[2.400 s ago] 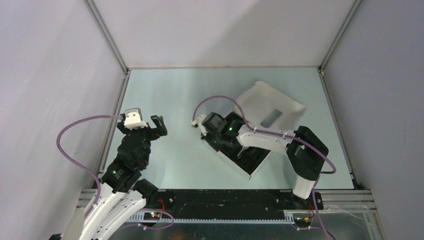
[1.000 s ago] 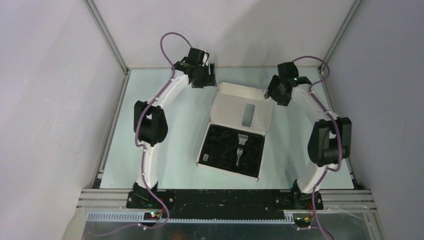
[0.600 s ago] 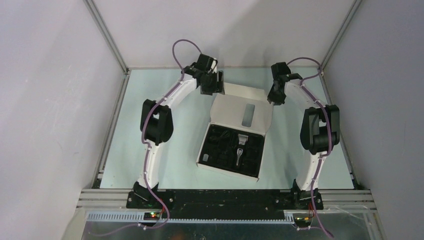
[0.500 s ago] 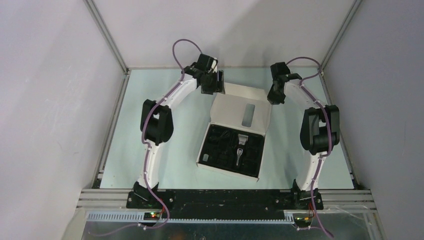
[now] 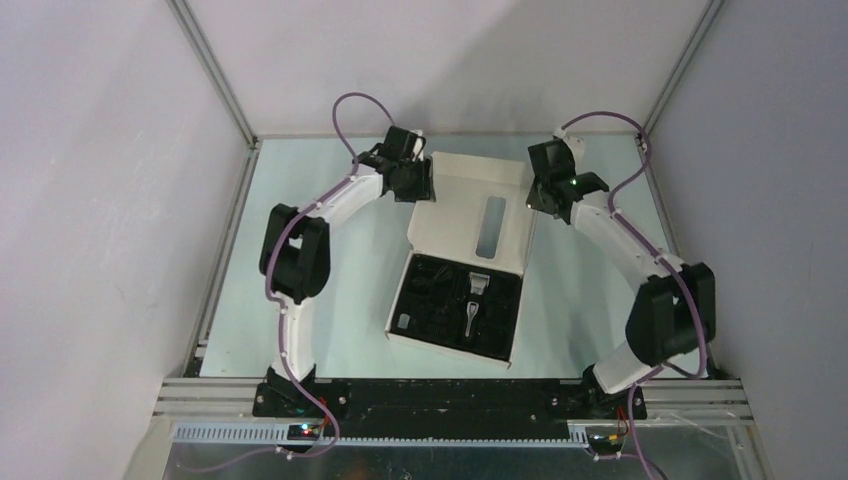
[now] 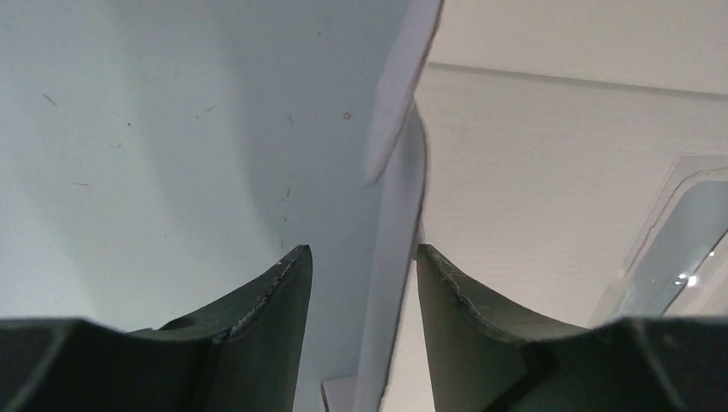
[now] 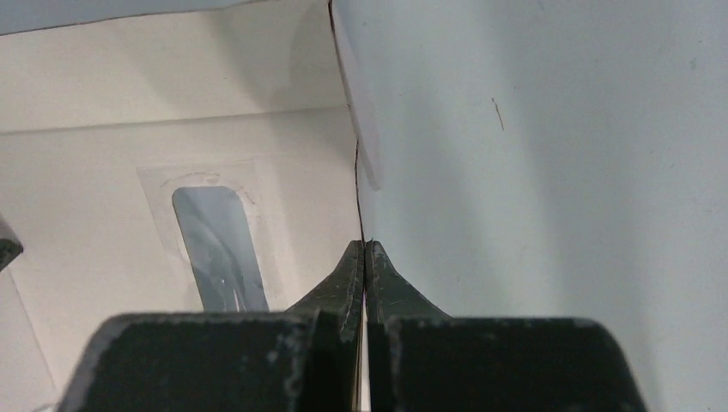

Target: Sort the hair-cutting tools

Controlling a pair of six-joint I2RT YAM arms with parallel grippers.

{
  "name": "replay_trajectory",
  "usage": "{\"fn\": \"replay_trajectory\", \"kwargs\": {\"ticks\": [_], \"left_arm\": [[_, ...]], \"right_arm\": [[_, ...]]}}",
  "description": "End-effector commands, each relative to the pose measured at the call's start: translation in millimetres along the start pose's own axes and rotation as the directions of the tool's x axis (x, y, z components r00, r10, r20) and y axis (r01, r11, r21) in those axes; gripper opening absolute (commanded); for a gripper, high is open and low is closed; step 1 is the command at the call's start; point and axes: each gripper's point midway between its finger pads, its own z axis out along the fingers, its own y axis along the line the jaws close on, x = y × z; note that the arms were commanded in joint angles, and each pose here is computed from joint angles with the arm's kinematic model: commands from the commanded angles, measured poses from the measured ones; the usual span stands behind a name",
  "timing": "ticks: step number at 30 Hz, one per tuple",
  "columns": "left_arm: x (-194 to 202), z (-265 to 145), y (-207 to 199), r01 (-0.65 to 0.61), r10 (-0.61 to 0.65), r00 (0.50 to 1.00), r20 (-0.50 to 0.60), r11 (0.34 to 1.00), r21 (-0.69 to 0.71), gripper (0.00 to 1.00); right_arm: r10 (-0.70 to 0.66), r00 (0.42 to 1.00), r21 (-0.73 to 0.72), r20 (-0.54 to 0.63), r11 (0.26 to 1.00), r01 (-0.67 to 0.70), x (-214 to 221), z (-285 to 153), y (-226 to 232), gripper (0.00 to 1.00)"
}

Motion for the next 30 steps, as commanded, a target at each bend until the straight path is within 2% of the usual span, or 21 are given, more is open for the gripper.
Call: {"fn": "replay_trajectory", "kwargs": {"ticks": [1,5,8,9,10,13,16,17,18,20,22,23,27,30], "left_arm": [[-48.9,-49.9,-18.6,-0.032,0.022,0.975,0.221,0.999,0.042,0.52],[-52.6,-69.6,-23.1,-0.057,0.040,0.956,0.291,0.997,0.049,0.39],[-46.3,-81.9,-21.1,-0.082,0.069,0.943,0.326,0.996,0.026,0.32],[-53.5,-95.5,-26.4,-0.094,0.073,0.927,0.368,0.995,0.039,0.27],[-45.5,-94.6,-25.1,-0.107,0.087,0.928,0.363,0.994,0.034,0.24],[-47.0,-117.9,-30.6,-0.149,0.121,0.894,0.432,0.988,0.030,0.04],[-30.7,-124.7,-31.6,-0.216,0.191,0.868,0.459,0.976,0.002,0.00],[-37.1,-139.1,-37.8,-0.234,0.198,0.837,0.510,0.972,0.008,0.00],[-26.4,-143.8,-37.6,-0.265,0.227,0.825,0.518,0.964,0.000,0.00],[-26.8,-157.1,-42.6,-0.298,0.240,0.767,0.595,0.954,0.000,0.00],[-18.5,-165.4,-40.1,-0.308,0.245,0.739,0.627,0.951,-0.008,0.00],[-16.9,-168.1,-38.1,-0.304,0.243,0.731,0.638,0.953,-0.015,0.00],[-1.6,-175.9,-28.9,-0.315,0.259,0.702,0.663,0.948,-0.037,0.00],[2.0,-182.7,-26.3,-0.325,0.275,0.688,0.671,0.944,-0.054,0.00]], "right_arm": [[0.038,0.981,-0.041,0.188,0.999,-0.030,-26.9,-31.9,10.5,0.00],[0.035,0.969,-0.064,0.246,0.998,-0.019,-22.4,-45.4,14.9,0.00],[0.028,0.958,-0.073,0.284,0.997,-0.008,-19.5,-55.1,13.6,0.00],[0.025,0.956,-0.081,0.293,0.997,-0.002,-16.9,-57.1,15.9,0.00],[0.025,0.950,-0.084,0.311,0.996,0.001,-18.5,-62.4,14.8,0.00],[0.019,0.935,-0.118,0.354,0.993,0.024,-15.2,-76.1,19.2,0.00],[0.008,0.920,-0.145,0.391,0.988,0.053,-14.1,-90.5,20.8,0.00],[0.007,0.914,-0.155,0.405,0.986,0.061,-12.9,-99.0,20.9,0.02],[-0.008,0.910,-0.154,0.414,0.985,0.079,-12.8,-104.0,20.8,0.04],[-0.042,0.898,-0.154,0.439,0.981,0.121,-12.0,-119.3,19.5,0.12],[-0.081,0.880,-0.167,0.467,0.970,0.178,-10.4,-137.9,21.6,0.23],[-0.097,0.867,-0.171,0.489,0.964,0.204,-13.4,-148.8,18.8,0.32],[-0.194,0.806,-0.208,0.559,0.908,0.363,-17.2,-184.1,21.0,0.56],[-0.269,0.737,-0.224,0.621,0.840,0.494,-24.0,-211.8,27.4,0.63]]}}
